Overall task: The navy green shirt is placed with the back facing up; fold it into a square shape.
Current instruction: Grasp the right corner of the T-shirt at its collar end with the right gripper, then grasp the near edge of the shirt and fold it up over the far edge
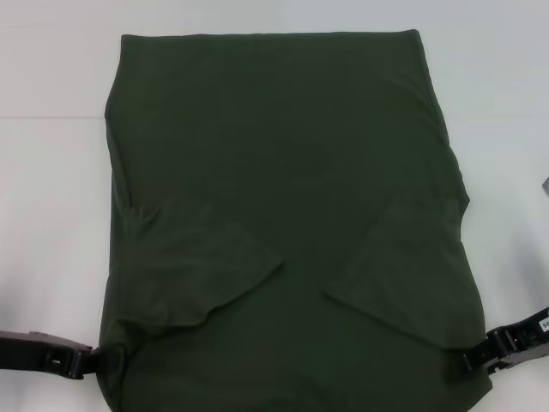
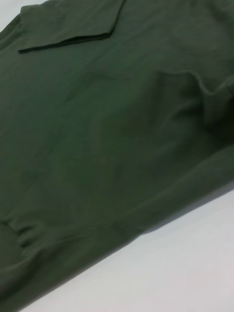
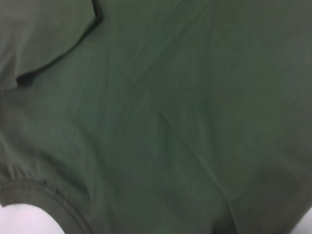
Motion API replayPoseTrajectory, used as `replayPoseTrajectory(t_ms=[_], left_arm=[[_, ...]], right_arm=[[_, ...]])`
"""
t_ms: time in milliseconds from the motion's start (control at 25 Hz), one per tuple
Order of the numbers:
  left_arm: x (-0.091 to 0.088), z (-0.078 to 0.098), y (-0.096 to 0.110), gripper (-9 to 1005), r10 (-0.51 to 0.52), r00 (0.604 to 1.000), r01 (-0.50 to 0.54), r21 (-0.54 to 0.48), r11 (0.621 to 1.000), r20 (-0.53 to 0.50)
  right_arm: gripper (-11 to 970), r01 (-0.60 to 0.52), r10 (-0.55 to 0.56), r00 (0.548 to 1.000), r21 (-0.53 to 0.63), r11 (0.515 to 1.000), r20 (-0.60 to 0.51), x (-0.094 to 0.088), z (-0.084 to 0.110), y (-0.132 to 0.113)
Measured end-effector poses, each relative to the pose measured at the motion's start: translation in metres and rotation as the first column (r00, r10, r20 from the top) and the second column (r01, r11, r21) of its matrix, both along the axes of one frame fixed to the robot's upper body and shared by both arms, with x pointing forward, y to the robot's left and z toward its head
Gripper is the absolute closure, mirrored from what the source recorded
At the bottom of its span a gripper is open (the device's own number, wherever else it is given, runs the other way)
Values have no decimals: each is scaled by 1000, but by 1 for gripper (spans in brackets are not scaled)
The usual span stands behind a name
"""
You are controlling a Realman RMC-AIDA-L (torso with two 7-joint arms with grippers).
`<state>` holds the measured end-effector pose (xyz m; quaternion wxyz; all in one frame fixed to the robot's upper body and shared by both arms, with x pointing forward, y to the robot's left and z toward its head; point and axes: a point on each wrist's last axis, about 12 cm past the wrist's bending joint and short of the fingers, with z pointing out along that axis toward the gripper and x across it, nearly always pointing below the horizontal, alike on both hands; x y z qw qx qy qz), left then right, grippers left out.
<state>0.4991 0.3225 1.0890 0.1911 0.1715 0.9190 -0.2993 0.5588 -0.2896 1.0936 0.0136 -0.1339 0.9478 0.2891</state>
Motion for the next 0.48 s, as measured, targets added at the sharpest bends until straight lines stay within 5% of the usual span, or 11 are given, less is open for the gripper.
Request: replayPoseTrajectory(t_ms=[480], left_arm=[[0, -3, 0, 989, -6, 1000, 6, -3, 1000, -3]], right_arm=[[642, -28, 28, 1000, -17, 999, -8, 2, 1, 6]])
